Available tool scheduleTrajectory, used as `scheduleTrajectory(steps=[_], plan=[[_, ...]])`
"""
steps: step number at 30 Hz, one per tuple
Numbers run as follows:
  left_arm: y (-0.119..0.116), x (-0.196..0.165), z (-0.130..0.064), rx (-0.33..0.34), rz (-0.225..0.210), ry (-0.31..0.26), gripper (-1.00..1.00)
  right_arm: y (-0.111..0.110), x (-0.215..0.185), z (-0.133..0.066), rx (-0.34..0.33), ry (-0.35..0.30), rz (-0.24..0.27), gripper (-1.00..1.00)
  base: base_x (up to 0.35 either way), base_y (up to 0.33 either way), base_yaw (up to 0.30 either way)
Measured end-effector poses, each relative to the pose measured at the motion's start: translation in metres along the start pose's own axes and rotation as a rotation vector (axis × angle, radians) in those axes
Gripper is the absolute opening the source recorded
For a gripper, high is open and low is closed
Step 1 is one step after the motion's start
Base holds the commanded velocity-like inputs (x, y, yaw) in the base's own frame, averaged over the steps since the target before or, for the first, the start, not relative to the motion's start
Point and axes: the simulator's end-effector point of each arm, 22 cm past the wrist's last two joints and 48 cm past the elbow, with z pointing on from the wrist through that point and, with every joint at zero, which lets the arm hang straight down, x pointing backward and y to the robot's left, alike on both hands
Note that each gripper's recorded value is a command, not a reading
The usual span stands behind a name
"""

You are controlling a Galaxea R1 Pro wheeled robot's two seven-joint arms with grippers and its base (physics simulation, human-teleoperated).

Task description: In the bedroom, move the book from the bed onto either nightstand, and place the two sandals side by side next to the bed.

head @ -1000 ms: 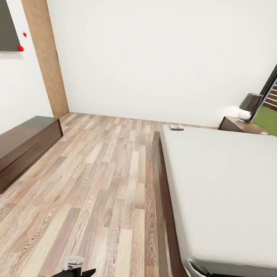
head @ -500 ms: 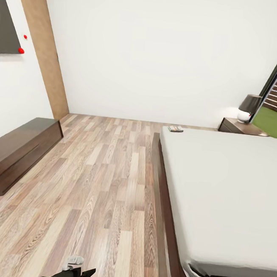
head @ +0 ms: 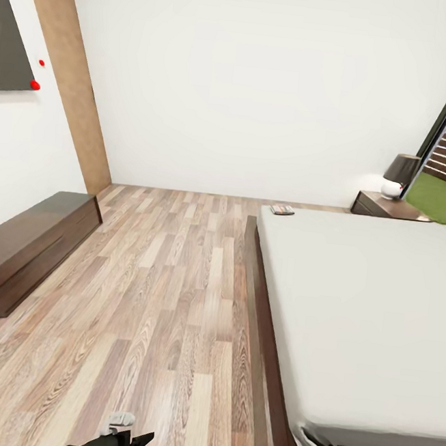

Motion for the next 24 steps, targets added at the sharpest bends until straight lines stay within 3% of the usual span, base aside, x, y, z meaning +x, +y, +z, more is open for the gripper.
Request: scheduleTrajectory(steps=[24], plan=[[-0.023,-0.017,-0.025,0.000,0.000,0.000,1.00,0.017,-0.017,-0.030,0.000,0.000,0.000,1.00,0.000,0.000,0.000]])
